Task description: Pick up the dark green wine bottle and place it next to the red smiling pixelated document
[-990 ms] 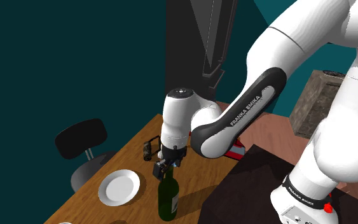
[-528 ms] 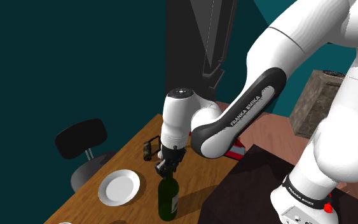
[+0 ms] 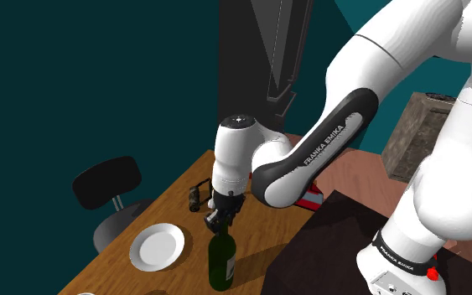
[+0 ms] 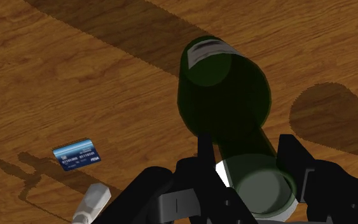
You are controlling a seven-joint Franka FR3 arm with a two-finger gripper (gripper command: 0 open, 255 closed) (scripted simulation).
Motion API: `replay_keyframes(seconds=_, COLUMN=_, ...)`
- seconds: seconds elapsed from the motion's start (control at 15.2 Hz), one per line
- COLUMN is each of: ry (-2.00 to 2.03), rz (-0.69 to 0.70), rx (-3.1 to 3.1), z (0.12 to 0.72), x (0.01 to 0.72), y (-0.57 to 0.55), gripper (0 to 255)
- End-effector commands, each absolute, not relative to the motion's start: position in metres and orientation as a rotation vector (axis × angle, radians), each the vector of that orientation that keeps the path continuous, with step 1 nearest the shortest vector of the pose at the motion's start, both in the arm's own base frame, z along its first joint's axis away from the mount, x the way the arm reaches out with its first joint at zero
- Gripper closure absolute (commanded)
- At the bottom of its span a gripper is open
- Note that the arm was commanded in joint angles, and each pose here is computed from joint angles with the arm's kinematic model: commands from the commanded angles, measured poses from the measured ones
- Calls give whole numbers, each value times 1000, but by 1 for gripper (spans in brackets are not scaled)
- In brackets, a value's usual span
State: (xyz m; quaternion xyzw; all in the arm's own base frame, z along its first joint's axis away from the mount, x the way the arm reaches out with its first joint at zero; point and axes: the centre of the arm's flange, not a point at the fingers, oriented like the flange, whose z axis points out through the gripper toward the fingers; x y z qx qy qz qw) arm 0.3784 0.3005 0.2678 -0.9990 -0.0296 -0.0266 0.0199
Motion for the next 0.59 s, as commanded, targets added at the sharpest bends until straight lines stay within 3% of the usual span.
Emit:
replay_keyframes(seconds=0.0, ry=-92, rz=-82, rx=-3099, z=276, x=378, y=301, gripper=255)
replay_keyframes(seconds=0.53, ry=-92, rz=-82, rx=-3099, z=318, x=378, y=301, gripper=255)
